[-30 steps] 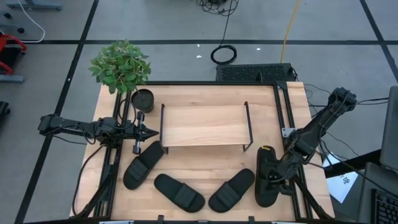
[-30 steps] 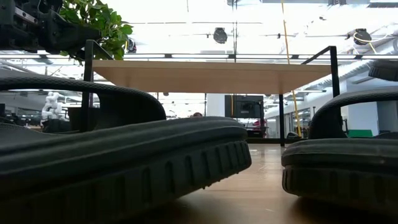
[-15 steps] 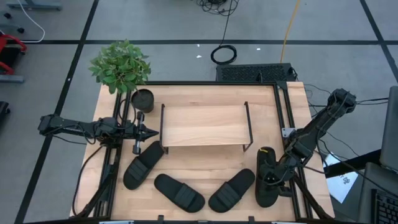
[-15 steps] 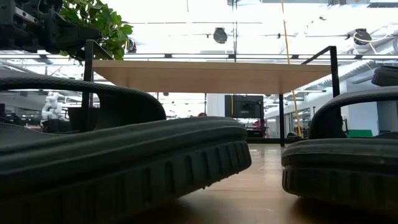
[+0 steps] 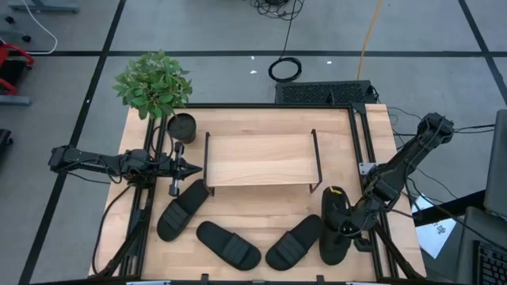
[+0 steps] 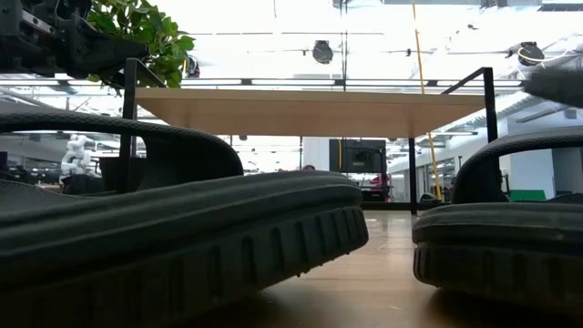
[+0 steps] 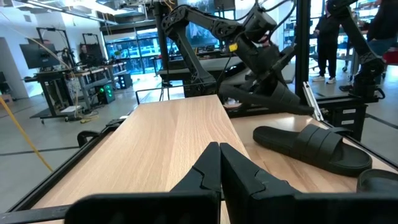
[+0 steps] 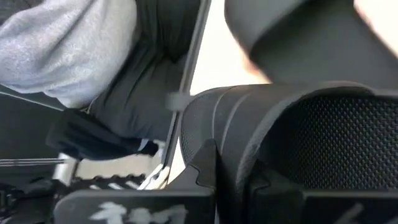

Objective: Pick and place slides into the shelf
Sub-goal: Put the black slide on the shelf

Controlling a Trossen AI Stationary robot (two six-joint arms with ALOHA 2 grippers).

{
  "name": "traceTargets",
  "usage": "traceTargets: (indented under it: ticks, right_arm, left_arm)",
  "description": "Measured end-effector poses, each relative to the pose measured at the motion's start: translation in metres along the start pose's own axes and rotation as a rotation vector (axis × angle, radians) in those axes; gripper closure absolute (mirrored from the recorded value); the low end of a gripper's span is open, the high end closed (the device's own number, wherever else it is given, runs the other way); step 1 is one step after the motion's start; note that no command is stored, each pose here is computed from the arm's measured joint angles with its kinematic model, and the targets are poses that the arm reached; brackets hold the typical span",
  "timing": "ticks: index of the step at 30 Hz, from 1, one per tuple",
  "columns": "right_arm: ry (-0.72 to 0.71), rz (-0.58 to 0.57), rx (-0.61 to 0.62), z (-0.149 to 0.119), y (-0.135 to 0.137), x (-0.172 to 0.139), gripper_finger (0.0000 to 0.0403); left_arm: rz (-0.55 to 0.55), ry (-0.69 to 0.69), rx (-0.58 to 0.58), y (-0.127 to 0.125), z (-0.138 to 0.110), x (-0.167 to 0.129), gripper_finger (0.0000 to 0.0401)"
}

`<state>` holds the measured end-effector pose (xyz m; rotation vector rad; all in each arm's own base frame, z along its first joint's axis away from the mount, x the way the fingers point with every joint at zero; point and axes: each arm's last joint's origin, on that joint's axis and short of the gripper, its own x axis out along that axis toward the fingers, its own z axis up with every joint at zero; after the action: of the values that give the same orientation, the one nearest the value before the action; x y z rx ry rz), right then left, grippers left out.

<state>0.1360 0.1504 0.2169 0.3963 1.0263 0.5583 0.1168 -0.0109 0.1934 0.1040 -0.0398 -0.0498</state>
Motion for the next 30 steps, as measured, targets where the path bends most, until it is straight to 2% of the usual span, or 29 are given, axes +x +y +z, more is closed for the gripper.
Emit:
traceTargets:
  ticks: [4,10,17,23,30]
  right_arm:
    - [-0.041,0.005,-0.069,0.009,0.008,-0.006,0.0399]
    - [-0.075,0.006,-0.089,0.018,0.018,-0.014,0.0399]
    - [0.020,-0.075,-0.102,0.032,0.032,-0.025,0.0399]
    - [0.093,-0.137,-0.054,0.056,0.043,-0.044,0.0399]
    - [0.068,-0.122,-0.152,0.090,0.042,-0.070,0.0399]
  left_arm:
    - [0.000,0.001,0.001,0.000,0.000,0.000,0.0393]
    - [-0.001,0.007,0.003,0.000,-0.001,0.000,0.0393]
    - [-0.001,0.008,0.002,0.000,-0.001,0.000,0.0393]
    - [-0.002,0.012,0.002,0.000,-0.001,0.000,0.0393]
    - [-0.002,0.012,0.002,0.000,-0.001,0.000,0.0393]
